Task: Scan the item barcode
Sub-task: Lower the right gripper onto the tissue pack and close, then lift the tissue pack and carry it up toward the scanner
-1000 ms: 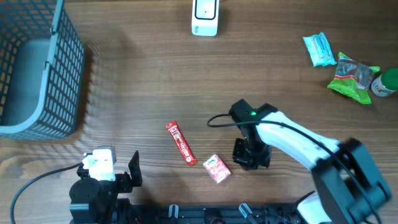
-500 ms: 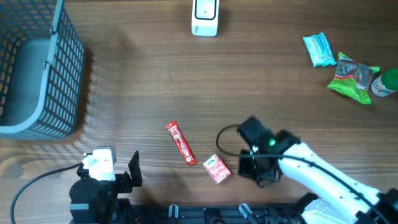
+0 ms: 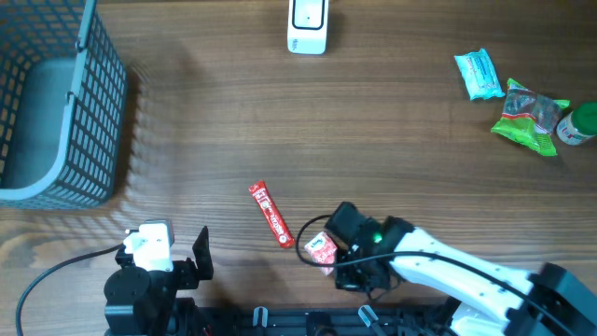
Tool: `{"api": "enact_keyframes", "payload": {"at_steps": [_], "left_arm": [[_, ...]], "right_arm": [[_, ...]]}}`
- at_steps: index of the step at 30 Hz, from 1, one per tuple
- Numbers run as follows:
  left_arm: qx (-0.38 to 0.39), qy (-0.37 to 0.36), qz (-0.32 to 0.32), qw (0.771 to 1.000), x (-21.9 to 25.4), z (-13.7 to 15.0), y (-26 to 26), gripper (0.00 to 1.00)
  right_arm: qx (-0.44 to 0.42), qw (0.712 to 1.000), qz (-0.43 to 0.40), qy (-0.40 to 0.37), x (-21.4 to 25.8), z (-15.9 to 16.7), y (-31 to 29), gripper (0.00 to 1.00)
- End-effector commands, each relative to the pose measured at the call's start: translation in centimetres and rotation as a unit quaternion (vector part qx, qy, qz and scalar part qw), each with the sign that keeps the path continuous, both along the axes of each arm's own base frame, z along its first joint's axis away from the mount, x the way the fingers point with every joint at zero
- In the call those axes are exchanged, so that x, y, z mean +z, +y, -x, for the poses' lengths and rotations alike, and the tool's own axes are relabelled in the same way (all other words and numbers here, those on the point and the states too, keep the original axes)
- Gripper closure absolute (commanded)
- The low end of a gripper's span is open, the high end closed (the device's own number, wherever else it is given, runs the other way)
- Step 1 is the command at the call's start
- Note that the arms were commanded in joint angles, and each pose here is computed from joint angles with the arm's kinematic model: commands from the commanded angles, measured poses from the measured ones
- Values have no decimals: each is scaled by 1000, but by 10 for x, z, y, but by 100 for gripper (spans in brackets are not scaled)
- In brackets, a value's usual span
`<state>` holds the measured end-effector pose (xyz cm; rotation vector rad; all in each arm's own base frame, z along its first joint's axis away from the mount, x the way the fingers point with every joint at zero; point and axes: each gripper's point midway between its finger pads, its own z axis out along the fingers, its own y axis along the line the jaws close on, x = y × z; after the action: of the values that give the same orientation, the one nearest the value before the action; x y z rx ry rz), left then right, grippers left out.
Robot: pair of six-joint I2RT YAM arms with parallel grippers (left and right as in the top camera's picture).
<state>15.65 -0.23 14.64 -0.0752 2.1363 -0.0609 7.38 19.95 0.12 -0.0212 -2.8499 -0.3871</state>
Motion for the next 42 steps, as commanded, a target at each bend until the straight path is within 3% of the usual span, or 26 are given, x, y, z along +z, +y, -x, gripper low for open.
{"api": "enact_keyframes", "payload": {"at_steps": [1,9,12,17,19,21,25,30,31,32,33,34,38,42], "left_arm": [[4,-1,1,1000,-1,-1,1,0],[4,-1,1,1000,-1,-1,1,0],[4,-1,1,1000,-1,-1,1,0],[4,-1,1,1000,-1,-1,1,0],[4,-1,1,1000,-1,-1,1,0],[4,-1,1,1000,-1,-1,1,0],[4,-1,1,1000,-1,-1,1,0],[4,-1,1,1000,-1,-1,1,0],[4,-1,1,1000,-1,-1,1,0],[4,-1,1,1000,-1,-1,1,0],[4,-1,1,1000,-1,-1,1,0],[4,-1,1,1000,-1,-1,1,0],[4,-1,1,1000,-1,-1,1,0],[4,-1,1,1000,-1,-1,1,0]], "right_arm": [[14,999,-26,33,-9,12,21,95],[60,995,-75,14,-20,-13,60,96],[61,994,-81,-43,-5,-52,76,95],[8,980,-49,-194,30,-145,86,92],[22,965,-87,-245,57,-176,103,88],[35,957,-118,-264,77,-188,116,87],[30,944,-121,-305,97,-208,123,73],[28,941,-46,-335,78,-231,97,81],[29,941,-39,-335,76,-233,92,77],[49,939,-34,-339,74,-236,86,37],[76,936,-39,-341,77,-236,85,13],[120,931,-55,-340,80,-233,88,1],[342,877,-87,-325,83,-205,88,0],[429,843,-61,-319,72,-200,73,0]]}}
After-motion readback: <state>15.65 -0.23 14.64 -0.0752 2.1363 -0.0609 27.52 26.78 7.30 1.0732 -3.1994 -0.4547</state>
